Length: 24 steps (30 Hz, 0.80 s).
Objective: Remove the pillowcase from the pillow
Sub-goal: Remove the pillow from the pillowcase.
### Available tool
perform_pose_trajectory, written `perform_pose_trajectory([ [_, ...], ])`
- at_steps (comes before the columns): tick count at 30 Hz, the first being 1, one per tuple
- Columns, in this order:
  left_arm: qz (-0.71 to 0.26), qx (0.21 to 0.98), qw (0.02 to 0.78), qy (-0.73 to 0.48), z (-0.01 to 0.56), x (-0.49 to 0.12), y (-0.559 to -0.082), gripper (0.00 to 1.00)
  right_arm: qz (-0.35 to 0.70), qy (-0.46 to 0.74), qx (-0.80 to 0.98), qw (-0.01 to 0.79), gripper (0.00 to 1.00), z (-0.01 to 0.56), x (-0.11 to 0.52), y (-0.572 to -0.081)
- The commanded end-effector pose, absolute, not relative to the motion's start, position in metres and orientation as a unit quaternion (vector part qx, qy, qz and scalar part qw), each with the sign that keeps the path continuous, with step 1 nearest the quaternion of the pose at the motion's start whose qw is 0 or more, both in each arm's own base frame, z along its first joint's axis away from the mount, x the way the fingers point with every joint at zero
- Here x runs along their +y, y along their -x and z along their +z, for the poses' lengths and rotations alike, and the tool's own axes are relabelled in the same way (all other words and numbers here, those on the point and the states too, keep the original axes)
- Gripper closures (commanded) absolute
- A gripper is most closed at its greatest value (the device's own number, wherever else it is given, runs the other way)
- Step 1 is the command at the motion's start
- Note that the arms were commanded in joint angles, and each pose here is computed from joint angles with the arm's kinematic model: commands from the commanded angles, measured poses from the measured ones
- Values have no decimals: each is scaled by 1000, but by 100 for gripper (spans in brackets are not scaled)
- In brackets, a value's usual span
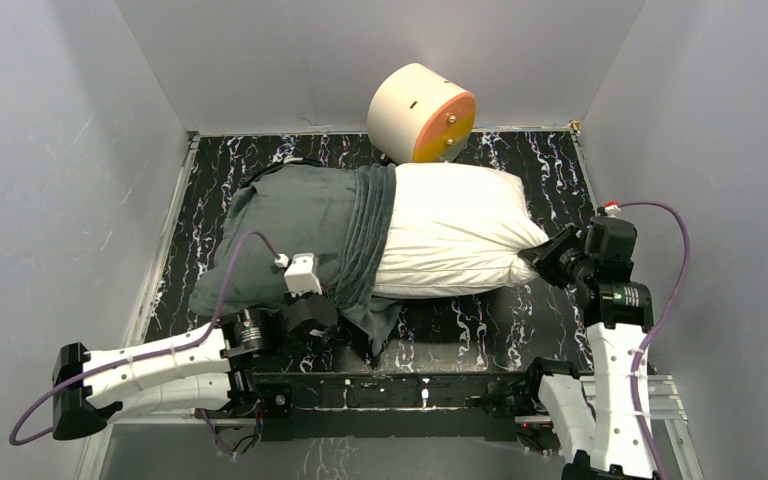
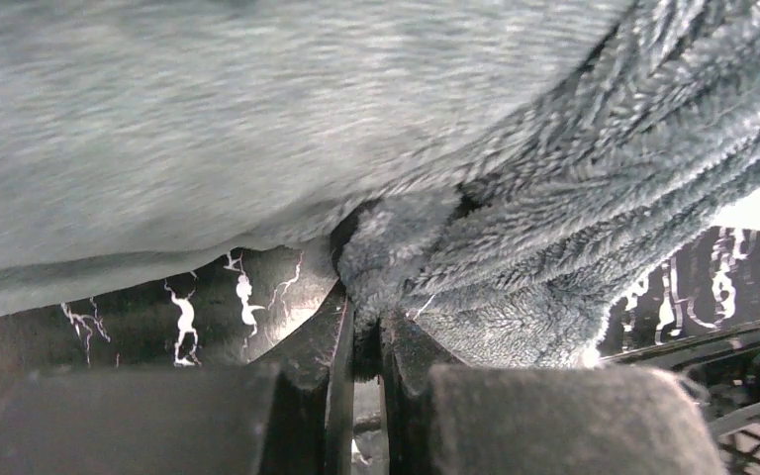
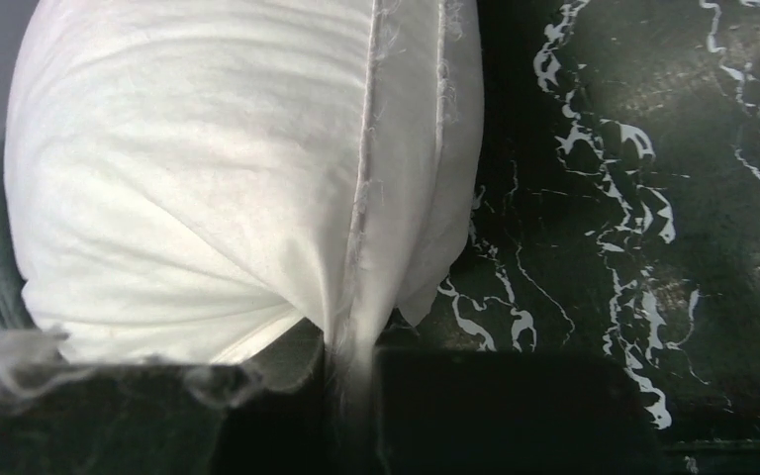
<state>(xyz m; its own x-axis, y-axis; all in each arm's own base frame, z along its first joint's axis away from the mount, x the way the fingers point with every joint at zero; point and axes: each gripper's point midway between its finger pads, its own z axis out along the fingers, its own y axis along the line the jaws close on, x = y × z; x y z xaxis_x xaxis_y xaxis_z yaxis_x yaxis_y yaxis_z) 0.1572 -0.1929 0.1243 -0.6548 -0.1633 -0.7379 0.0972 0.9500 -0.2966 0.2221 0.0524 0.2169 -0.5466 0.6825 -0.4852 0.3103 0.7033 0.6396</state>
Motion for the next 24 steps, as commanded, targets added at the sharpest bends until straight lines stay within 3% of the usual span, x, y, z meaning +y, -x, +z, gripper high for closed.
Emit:
perform_pose_trajectory([
  [1,-49,890,450,62,120,-119,-159,100,76,-359,788,493,97,254,-30,-250],
  [3,-85,891,445,35,123,-133,-157,100,89,-354,791,491,97,255,-24,-250],
  [4,-124,890,439,-15,126,-154,-154,95,105,-344,795,488,96,253,-18,-251],
  [7,-211,867,431,-137,144,-199,-142,59,157,-311,805,479,92,249,5,-247],
  [13,-232,845,445,-183,192,-218,-143,22,198,-283,806,480,84,237,23,-229],
  [19,-120,867,463,-139,189,-196,-169,11,218,-271,821,454,83,225,35,-217],
  [24,-4,880,466,-94,172,-171,-184,18,220,-268,817,461,83,232,36,-213],
])
